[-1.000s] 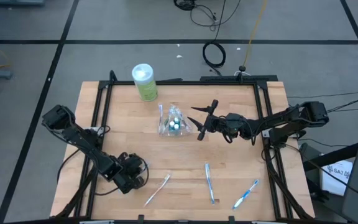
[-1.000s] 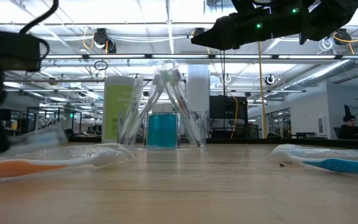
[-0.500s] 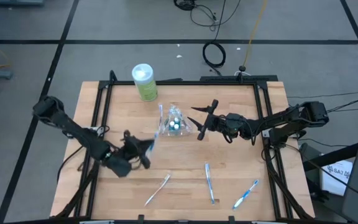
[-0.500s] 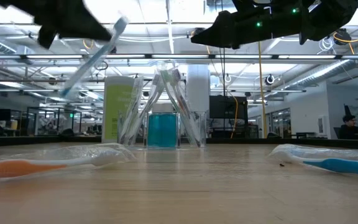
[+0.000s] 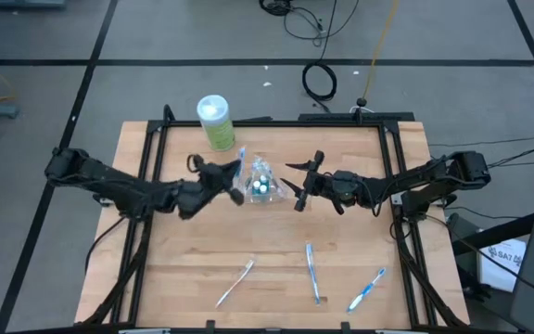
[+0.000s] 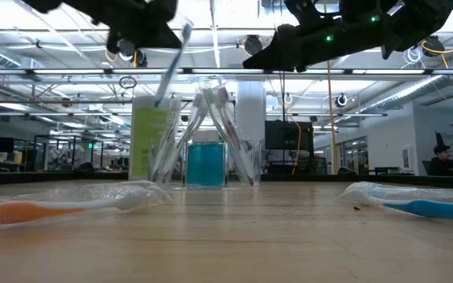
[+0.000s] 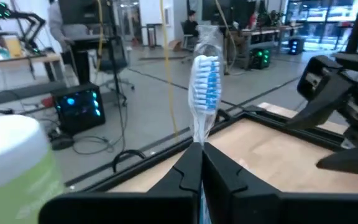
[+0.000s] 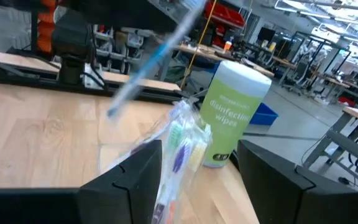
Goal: Pick & Place toothbrushing station
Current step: Put the left blue toothbrush into the transparent organizer
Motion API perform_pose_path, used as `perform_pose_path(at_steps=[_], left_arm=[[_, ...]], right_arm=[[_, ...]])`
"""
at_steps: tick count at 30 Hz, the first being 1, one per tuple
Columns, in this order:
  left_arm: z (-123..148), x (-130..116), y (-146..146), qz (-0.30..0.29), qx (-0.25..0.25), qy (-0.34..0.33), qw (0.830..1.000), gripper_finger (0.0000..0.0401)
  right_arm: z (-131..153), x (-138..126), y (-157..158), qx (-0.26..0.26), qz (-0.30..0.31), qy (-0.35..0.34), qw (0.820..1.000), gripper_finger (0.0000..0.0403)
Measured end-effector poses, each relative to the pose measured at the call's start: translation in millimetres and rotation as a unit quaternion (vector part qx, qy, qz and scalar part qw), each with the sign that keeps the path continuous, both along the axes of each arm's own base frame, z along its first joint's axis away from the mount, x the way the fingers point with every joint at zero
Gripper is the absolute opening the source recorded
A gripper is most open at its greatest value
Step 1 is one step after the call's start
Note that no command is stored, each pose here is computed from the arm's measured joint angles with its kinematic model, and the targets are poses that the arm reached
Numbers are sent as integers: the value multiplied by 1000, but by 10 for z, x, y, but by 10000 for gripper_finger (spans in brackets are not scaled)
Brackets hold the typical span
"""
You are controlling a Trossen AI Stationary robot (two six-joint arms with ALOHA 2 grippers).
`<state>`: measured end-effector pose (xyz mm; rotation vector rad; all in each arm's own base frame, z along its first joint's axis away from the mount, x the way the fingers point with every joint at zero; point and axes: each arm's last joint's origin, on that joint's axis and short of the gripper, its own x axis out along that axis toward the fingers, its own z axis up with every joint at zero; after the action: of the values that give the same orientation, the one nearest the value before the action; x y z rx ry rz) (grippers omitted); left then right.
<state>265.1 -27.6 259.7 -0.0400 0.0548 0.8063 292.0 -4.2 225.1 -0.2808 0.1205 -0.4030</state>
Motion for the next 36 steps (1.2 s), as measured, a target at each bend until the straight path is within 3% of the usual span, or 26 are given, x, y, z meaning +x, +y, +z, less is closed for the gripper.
perform_pose_path(at_steps=[7,13,23,36], left_arm=[[-361,256,173,10,-15,28,999,4],[-617,346,76,75,-7,35,997,3],[-968,400,-87,112,-19,33,993,6],[-1100,398,-82,111,-34,45,992,17]], right_arm=[[-47,-4,0,0,0,25,1000,201],[-88,-10,0,27,-3,35,999,201],[-112,-14,0,29,-4,47,998,201],[-112,-14,0,29,-3,47,998,201]])
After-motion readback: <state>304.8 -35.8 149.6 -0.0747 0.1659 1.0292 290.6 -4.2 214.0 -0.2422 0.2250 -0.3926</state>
